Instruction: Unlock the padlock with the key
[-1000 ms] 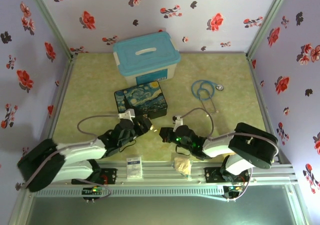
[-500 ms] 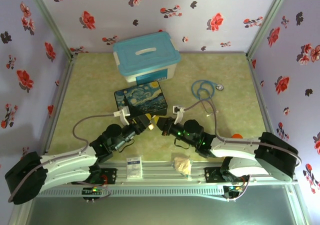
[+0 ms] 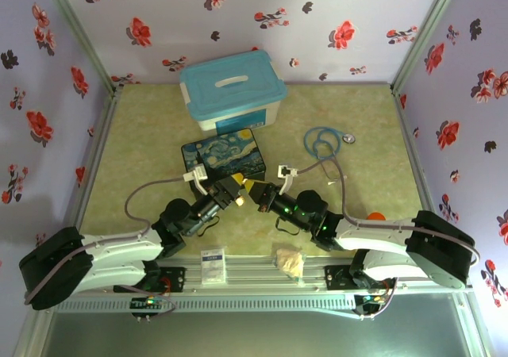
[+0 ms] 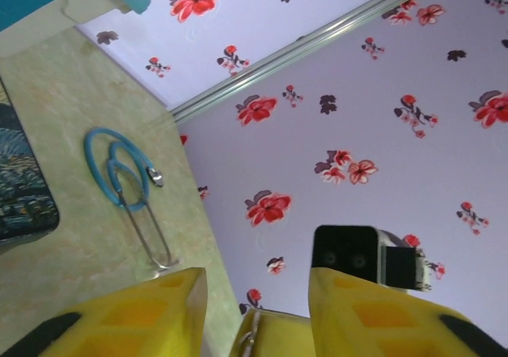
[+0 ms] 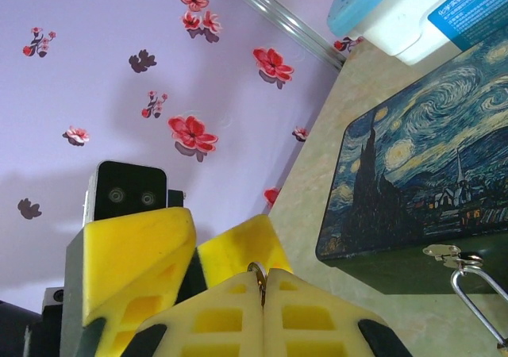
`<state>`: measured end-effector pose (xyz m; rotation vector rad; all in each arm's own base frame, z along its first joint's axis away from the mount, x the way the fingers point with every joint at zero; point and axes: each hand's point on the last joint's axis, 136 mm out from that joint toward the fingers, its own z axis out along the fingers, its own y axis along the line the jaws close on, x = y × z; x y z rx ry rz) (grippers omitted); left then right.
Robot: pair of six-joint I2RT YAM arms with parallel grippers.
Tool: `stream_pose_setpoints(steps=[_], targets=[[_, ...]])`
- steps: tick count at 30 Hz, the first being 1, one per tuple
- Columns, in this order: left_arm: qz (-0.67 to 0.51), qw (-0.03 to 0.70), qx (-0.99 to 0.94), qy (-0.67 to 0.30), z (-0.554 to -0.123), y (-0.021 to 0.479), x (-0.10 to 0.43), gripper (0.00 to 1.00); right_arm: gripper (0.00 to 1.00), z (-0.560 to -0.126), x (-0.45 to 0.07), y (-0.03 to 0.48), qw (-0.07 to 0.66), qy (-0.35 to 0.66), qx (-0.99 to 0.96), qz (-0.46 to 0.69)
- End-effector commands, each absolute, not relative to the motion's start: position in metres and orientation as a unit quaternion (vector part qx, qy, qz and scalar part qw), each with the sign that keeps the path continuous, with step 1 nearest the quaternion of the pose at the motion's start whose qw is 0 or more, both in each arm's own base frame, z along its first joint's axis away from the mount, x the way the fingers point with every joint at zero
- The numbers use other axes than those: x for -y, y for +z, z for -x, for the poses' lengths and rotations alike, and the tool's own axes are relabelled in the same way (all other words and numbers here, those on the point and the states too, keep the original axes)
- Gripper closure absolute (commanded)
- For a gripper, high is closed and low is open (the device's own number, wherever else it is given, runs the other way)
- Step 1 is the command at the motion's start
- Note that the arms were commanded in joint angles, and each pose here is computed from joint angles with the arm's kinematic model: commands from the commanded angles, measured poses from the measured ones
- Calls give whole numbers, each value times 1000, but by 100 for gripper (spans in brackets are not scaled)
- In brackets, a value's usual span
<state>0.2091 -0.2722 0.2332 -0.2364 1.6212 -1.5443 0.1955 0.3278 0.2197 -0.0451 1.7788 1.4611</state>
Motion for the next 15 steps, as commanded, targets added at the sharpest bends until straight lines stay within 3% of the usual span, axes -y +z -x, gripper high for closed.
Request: stream_pose_setpoints(steps=[1,11,15], targets=[[93,440,-621,-642,-206,254,272,71,100,-198,-327,233,418,593,-689,4],[99,434,-628,-639,-207,248,273,77,100,-198,-333,237,415,602,-682,-2],[99,434,-629,-637,-207,248,273,87,100,-198,-336,237,410,608,-680,-5]])
